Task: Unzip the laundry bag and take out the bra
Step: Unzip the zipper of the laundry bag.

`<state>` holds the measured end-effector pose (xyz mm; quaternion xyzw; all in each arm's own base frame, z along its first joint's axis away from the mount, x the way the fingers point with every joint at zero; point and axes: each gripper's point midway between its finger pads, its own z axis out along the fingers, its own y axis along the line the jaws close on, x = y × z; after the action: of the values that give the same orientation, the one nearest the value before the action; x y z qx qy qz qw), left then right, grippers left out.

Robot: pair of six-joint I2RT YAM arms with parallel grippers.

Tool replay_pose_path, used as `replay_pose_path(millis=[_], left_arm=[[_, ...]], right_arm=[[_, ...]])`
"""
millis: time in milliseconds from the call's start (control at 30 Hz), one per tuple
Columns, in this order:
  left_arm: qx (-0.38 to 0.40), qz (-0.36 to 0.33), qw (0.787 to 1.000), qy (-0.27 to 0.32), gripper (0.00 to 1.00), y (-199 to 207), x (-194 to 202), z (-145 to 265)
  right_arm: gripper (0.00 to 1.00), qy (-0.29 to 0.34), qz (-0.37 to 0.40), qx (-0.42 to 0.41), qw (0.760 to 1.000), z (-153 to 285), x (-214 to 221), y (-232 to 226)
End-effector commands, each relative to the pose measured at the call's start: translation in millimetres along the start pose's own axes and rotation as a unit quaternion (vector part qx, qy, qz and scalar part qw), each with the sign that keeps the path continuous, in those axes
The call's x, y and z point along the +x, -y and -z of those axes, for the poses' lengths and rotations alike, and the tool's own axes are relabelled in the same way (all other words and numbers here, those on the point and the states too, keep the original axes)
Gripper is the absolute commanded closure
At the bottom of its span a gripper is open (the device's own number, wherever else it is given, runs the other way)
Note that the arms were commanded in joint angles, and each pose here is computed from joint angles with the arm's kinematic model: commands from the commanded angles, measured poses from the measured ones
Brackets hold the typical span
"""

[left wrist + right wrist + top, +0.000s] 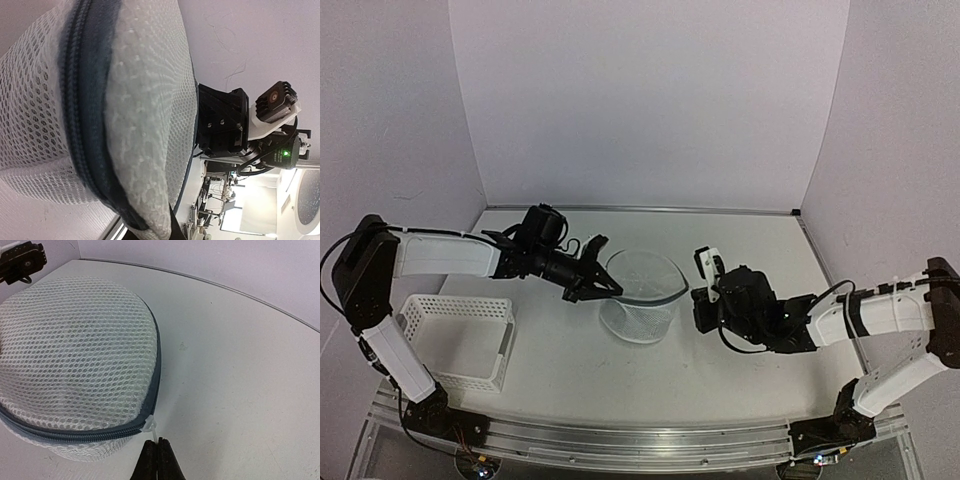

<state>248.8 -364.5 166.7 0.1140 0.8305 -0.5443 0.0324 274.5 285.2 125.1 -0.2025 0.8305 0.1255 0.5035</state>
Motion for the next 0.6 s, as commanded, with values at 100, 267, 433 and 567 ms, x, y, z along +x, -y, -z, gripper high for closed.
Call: replay_pose_path(millis=[100, 267, 433, 567], left_arm=[[-0.003, -0.06, 0.998, 0.02, 1.0, 23.8, -17.1, 24.8], [-0.012, -0.066, 0.997, 0.037, 1.0, 19.1, -36.8, 31.0], [-0.029, -0.072, 0.995, 0.057, 0.98, 11.1, -62.1, 38.5], [-0.037, -0.072, 0.994, 0.066, 0.94, 5.7, -80.7, 40.3]], right_arm=[[1.0, 0.045, 0.009, 0.001, 0.999, 2.5, -36.3, 9.0], [1.0, 0.052, 0.001, -0.053, 0.997, 12.6, -41.0, -6.6], [1.0, 0.059, -0.015, -0.092, 0.994, 24.5, -43.0, -23.4], [1.0, 0.055, -0.017, -0.108, 0.993, 28.1, -39.4, -40.3]])
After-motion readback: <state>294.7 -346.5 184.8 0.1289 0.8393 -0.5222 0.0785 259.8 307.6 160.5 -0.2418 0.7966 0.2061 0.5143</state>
